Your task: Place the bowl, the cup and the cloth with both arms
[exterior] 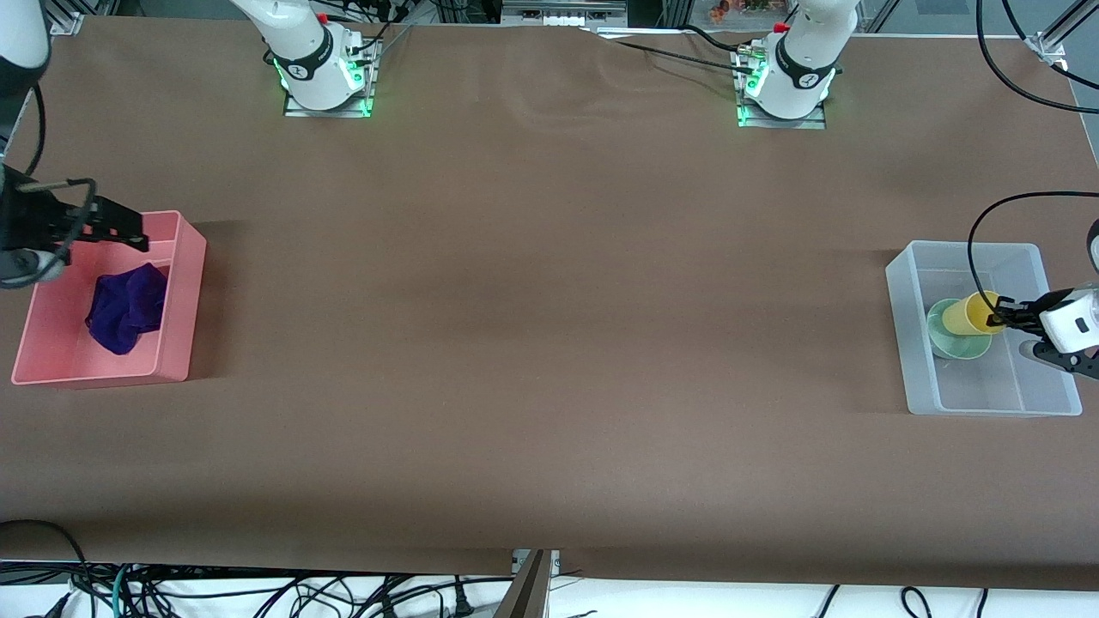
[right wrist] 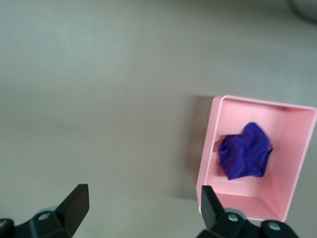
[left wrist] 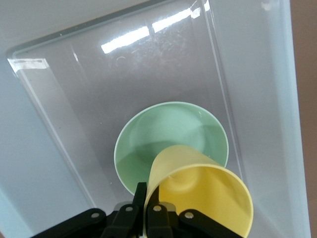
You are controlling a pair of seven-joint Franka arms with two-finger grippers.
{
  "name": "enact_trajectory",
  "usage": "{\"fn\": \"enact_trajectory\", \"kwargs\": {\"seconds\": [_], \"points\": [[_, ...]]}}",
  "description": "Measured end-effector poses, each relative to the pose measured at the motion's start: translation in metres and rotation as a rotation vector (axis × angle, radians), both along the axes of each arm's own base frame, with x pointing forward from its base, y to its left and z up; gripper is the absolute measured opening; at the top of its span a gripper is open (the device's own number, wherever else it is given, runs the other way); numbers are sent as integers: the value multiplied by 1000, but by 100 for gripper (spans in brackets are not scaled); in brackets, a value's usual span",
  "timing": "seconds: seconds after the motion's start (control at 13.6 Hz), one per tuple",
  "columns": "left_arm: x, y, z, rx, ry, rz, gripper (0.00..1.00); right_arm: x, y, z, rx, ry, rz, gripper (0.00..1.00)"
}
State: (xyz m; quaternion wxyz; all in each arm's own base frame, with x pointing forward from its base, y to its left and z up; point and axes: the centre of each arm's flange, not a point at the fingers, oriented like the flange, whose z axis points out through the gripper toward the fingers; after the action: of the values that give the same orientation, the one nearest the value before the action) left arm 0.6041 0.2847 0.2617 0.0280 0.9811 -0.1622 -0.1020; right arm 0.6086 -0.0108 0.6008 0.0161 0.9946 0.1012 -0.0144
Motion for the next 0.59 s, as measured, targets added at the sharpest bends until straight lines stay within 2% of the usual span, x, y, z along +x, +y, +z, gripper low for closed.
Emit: {"fn": "enact_trajectory", "kwargs": {"seconds": [0.07, 0.15, 0.22, 0.29, 0.44, 0.59], "points": [[0, 0, -3, 0, -5, -1, 4, -4, -4, 11, -8, -19, -6, 100], [1, -1, -5, -1, -8, -1, 9, -7, -10, 17, -23, -29, -15, 100], [1, -1, -5, -1, -11, -2, 9, -9, -16, 18, -40, -30, -23, 100], [3, -2, -4, -1, -15, -4, 14, -10, -19, 17, -46, -24, -30, 100], [9, -7, 11, 5, -32, -12, 32, -12, -20, 13, -48, -7, -83, 100], [16, -31, 50, 2, -25, -12, 54, -14, -17, 12, -47, 8, -116, 100]]}}
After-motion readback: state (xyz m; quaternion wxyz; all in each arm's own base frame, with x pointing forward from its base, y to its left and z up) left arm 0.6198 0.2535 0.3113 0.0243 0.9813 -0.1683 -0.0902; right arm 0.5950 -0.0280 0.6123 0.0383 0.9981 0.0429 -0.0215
